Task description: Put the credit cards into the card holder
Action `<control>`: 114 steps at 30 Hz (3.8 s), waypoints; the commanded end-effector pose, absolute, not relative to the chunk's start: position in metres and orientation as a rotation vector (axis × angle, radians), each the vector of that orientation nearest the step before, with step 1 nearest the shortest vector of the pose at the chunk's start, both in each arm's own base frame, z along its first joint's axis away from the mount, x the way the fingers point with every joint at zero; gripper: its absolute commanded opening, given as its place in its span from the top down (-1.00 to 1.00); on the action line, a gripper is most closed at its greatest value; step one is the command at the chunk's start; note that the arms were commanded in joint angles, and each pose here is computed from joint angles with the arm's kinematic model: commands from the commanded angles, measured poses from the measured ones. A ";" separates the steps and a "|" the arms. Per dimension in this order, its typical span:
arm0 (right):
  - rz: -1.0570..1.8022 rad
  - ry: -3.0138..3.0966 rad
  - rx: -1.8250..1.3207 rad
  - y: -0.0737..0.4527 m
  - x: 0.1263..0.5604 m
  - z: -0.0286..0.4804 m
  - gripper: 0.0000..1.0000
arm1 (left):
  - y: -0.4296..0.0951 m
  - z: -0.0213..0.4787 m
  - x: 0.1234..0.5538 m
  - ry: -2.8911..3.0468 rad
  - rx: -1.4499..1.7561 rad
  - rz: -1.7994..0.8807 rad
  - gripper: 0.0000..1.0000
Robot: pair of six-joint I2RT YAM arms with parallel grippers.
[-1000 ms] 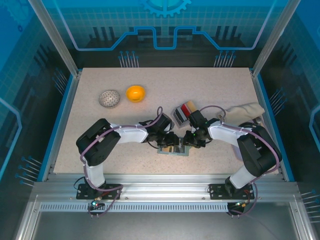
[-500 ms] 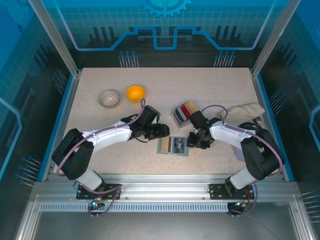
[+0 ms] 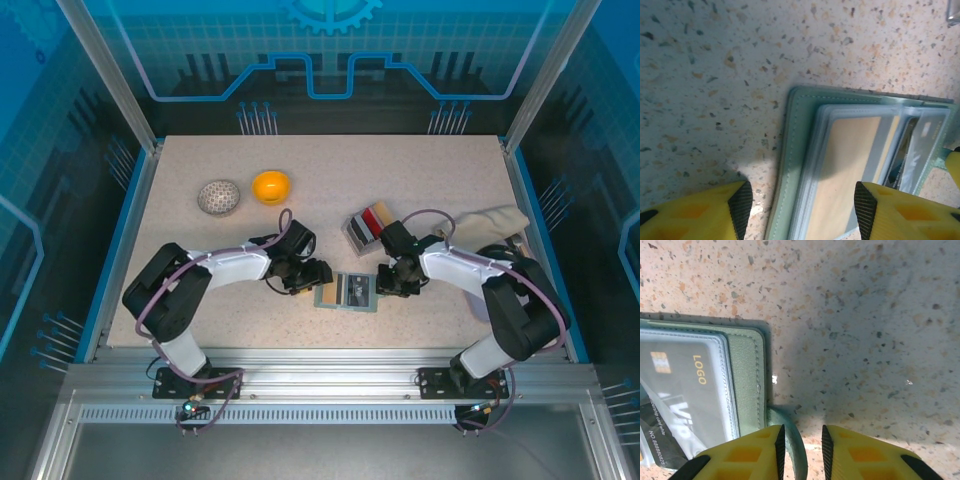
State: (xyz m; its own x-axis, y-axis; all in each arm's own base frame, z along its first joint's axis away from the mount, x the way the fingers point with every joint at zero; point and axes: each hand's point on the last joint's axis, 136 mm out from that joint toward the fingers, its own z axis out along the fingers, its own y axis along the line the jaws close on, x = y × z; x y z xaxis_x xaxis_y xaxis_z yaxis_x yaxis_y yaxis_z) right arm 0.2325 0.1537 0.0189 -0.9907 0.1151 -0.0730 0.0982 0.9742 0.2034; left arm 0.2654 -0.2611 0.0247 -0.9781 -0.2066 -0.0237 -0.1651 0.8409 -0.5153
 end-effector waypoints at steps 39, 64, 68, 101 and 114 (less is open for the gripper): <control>0.429 3.050 0.187 0.170 0.237 0.008 0.57 | -0.339 0.092 0.261 2.845 0.052 -1.193 0.33; 0.475 2.980 0.303 0.135 0.229 0.044 0.62 | -0.372 0.054 0.258 2.944 0.055 -1.165 0.23; 0.477 2.981 0.310 0.133 0.223 0.044 0.62 | -0.372 0.053 0.257 2.948 0.053 -1.161 0.23; 0.522 2.995 0.287 0.134 0.217 0.047 0.64 | -0.372 0.054 0.257 2.946 0.051 -1.162 0.25; 0.587 2.968 0.253 0.140 0.221 0.052 0.93 | -0.370 0.058 0.259 2.939 0.062 -1.148 0.23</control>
State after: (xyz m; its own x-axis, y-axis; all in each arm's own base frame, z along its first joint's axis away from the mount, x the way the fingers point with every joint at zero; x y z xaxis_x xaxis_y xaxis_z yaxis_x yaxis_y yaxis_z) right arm 0.2222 0.1389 0.0468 -0.9804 0.1846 -0.0695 0.1488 0.9233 0.3540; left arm 0.2602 -0.3677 0.0532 -0.9994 0.0354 -0.0055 0.0298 0.7374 -0.6748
